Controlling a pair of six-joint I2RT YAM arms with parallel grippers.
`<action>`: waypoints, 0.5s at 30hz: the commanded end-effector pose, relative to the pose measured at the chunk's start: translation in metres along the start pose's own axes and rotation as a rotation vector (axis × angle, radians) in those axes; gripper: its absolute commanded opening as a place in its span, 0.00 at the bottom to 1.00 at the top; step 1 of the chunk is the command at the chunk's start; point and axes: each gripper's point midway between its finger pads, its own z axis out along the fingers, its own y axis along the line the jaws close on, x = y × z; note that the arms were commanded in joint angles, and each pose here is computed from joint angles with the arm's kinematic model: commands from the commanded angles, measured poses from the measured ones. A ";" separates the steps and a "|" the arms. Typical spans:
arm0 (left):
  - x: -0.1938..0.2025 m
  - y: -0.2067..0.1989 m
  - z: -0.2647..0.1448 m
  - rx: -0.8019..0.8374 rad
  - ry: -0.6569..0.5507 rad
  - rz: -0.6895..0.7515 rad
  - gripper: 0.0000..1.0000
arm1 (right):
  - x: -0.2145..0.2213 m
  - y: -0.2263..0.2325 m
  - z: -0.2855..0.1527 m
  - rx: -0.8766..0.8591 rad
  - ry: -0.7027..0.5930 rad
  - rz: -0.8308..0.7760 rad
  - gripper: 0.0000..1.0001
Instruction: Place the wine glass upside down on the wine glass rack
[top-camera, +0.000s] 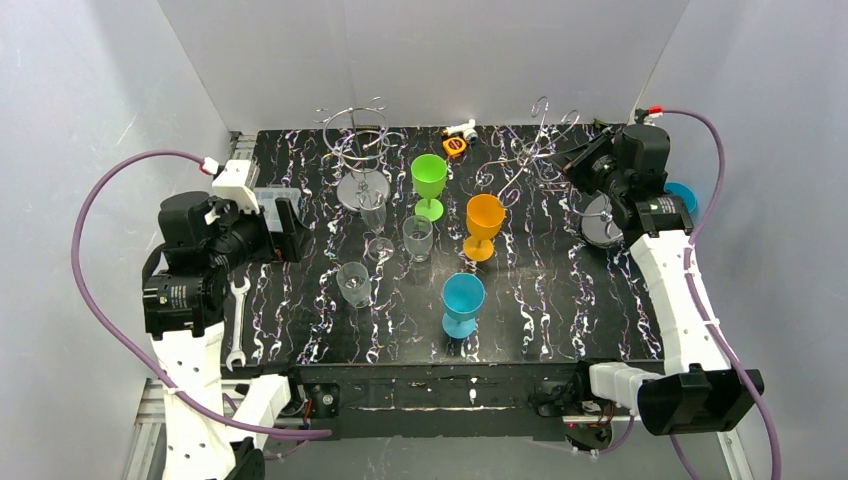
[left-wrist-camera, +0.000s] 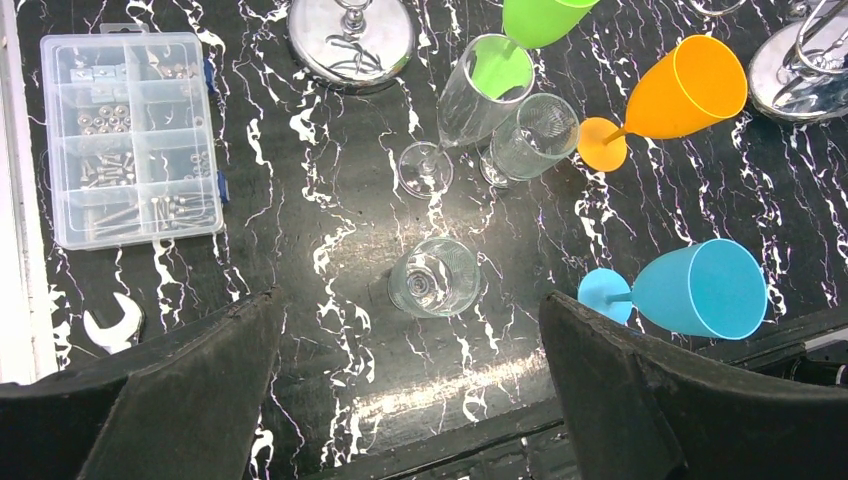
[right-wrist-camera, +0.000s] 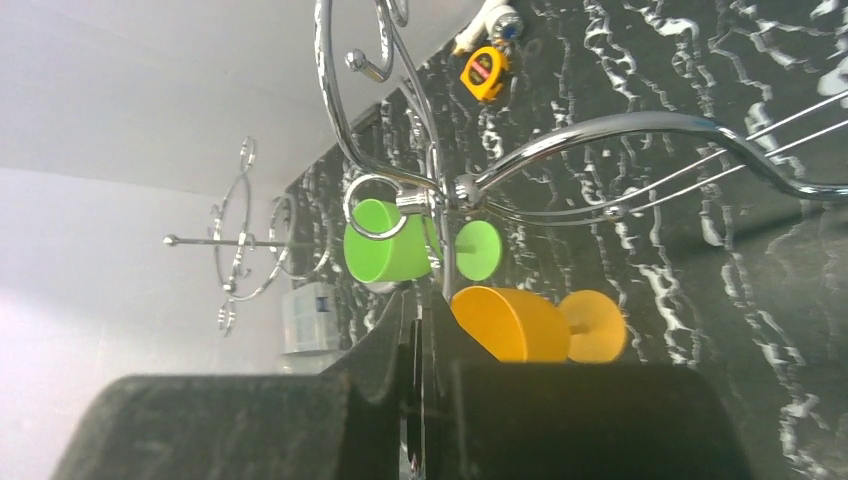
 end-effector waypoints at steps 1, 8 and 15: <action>0.004 -0.003 -0.001 0.022 0.002 0.007 0.99 | -0.020 0.042 -0.003 -0.207 -0.093 0.138 0.01; 0.010 -0.001 0.002 0.019 0.012 0.012 0.99 | -0.055 0.073 -0.042 -0.384 -0.264 0.373 0.01; 0.012 -0.002 0.005 0.031 0.014 0.003 0.99 | -0.055 0.077 -0.060 -0.551 -0.283 0.590 0.01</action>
